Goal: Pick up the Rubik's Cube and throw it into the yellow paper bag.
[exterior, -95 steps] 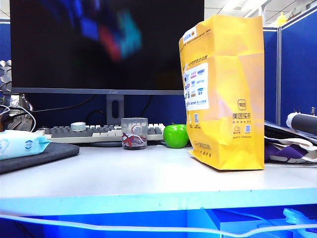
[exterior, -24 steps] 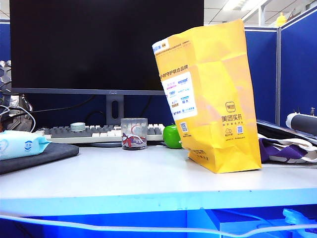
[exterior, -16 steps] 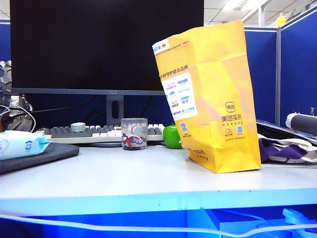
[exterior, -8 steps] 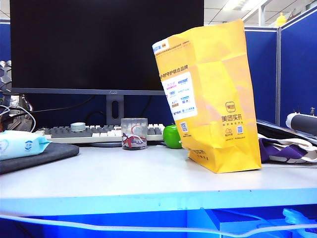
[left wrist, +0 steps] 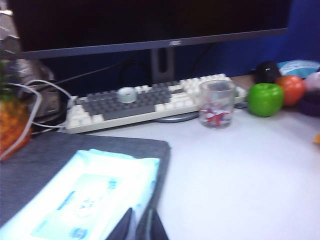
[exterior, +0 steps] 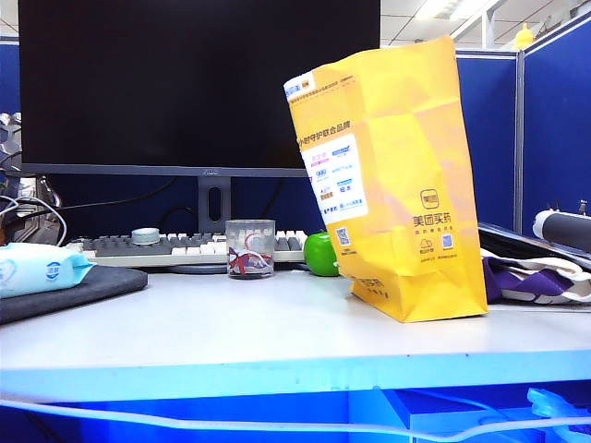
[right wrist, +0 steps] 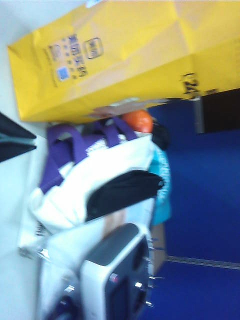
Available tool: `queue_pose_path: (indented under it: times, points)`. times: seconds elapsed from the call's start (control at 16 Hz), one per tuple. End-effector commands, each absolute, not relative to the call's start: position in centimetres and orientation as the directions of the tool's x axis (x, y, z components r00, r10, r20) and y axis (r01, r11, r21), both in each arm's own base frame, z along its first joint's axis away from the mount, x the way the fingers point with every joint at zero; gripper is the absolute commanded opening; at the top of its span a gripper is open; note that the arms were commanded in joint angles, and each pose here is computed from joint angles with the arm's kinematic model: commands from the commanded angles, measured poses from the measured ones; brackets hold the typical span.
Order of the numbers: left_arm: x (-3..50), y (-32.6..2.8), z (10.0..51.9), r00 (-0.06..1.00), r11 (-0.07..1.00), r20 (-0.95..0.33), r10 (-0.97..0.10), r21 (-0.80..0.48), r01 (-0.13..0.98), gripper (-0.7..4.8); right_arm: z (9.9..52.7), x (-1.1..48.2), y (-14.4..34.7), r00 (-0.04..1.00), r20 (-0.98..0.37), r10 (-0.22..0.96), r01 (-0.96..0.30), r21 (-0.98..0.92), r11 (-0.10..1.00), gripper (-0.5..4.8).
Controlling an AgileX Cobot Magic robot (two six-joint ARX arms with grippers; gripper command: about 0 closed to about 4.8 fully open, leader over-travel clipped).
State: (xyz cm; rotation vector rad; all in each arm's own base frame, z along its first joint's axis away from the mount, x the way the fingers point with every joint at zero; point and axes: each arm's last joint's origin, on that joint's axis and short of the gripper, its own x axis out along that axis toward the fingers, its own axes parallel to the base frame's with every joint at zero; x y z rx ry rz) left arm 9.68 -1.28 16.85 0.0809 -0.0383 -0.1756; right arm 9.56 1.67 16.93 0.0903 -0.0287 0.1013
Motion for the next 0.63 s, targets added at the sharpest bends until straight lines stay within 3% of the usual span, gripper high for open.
queue_pose_path:
  times: [0.06,0.63]
  points:
    - [9.64,-1.28,17.25,0.982,0.984,0.064,-0.176,0.049,0.173,0.52,16.62,9.61,1.68,0.995,0.024,0.101,-0.103,0.144,0.984,-0.01]
    - [9.64,-1.29,17.23,0.982,0.983,0.062,-0.179,0.049,0.176,0.52,16.62,9.61,1.68,0.995,0.024,0.101,-0.103,0.144,0.984,-0.01]
